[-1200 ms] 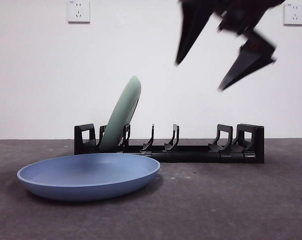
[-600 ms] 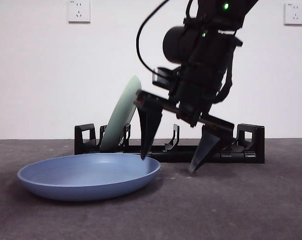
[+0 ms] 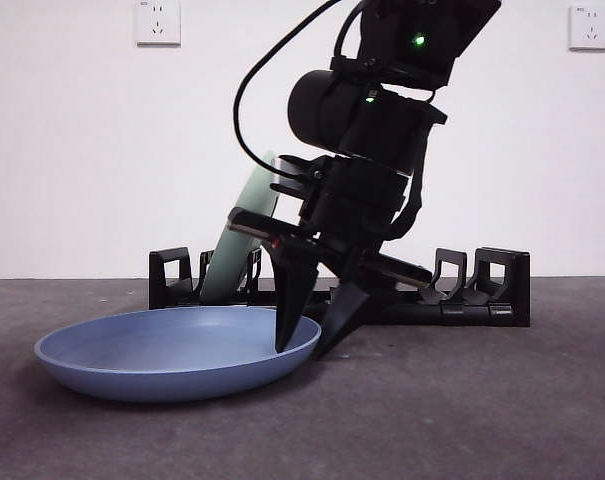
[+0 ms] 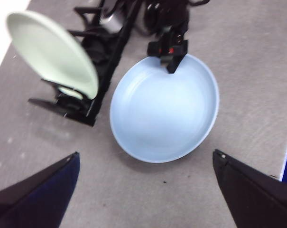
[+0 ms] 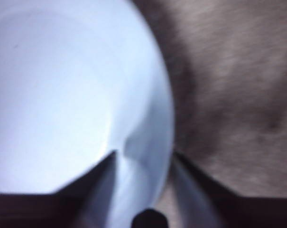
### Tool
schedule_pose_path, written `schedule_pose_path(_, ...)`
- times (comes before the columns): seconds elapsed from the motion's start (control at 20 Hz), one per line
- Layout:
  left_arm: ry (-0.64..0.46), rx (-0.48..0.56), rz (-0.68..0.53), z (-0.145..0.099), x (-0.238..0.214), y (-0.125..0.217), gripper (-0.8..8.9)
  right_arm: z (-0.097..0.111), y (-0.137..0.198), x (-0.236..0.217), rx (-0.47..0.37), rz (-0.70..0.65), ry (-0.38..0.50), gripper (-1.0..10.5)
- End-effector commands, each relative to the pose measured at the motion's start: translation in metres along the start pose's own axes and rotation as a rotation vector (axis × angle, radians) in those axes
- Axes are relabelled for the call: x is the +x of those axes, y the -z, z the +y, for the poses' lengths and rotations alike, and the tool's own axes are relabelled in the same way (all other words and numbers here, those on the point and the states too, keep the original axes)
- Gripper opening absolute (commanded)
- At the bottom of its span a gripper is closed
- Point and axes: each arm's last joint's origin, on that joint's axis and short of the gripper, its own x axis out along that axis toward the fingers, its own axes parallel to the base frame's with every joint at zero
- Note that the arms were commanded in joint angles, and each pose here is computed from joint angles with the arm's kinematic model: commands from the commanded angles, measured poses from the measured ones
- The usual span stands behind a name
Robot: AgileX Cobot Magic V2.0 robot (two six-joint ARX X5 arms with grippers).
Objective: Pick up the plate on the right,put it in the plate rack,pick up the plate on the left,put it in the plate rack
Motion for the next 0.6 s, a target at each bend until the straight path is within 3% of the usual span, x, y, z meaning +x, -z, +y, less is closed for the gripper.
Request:
schedule_pose_path(0.05,0.014,0.017,0.001,-0.002,0.003,-0.002,4.72,-0.001,0.002,0.008,0.009,0.011,0.003,-0.1)
schedule_pose_path(0.35,0.056,0.101,-0.003,-0.007,0.008,-0.008,4.72,0.005,-0.006,-0.022,-0.01,-0.041,-0.011,-0.1)
schedule_pose_path(0.6,0.063,0.293,0.025,-0.019,0.014,-0.017,4.72,0.018,-0.023,-0.101,-0.076,-0.109,-0.017,-0.1)
